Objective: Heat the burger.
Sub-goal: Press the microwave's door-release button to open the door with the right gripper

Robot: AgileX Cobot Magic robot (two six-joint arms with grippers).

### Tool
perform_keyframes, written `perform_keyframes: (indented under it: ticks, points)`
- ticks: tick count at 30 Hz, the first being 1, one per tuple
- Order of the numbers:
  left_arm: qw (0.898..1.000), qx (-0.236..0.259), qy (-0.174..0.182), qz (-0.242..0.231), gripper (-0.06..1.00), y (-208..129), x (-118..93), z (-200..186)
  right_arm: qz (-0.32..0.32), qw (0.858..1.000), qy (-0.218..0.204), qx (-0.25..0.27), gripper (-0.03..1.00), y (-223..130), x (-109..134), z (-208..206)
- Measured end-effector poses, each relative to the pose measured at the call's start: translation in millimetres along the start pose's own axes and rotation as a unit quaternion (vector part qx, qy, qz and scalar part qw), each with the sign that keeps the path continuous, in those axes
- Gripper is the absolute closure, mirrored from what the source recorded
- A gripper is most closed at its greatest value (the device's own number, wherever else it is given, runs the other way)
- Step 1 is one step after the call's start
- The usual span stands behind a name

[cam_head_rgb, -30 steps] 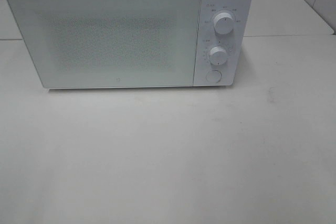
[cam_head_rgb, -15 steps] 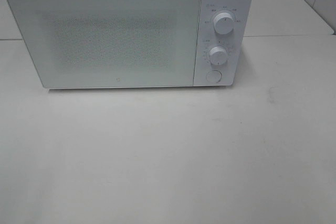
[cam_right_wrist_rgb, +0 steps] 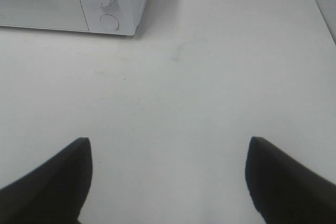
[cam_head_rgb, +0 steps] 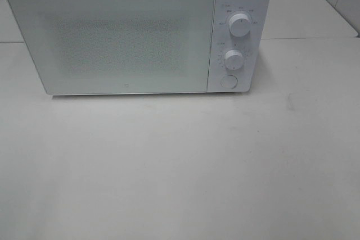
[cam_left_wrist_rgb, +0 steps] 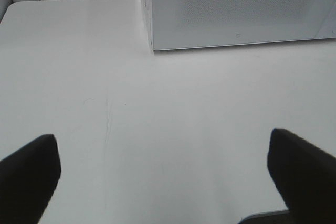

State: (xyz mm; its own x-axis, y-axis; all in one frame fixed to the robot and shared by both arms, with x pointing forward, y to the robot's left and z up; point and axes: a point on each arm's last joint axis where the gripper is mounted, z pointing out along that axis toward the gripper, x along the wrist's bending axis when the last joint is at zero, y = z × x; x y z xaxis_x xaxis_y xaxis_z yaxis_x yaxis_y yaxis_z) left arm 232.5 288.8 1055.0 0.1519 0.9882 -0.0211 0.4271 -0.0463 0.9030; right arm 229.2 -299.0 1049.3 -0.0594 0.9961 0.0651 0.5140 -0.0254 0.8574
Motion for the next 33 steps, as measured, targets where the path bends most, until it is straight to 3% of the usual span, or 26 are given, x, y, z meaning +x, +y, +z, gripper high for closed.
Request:
perform_keyframes:
  ticks: [17,33]
  points:
    - [1.000,0.000,0.000,0.000,-0.05,0,0,0,0.001,1.000,0.000,0.004,0.20,44,3,38]
    - [1.000,0.000,0.000,0.000,-0.05,0,0,0,0.002,1.000,-0.002,0.020,0.21,79,5,108]
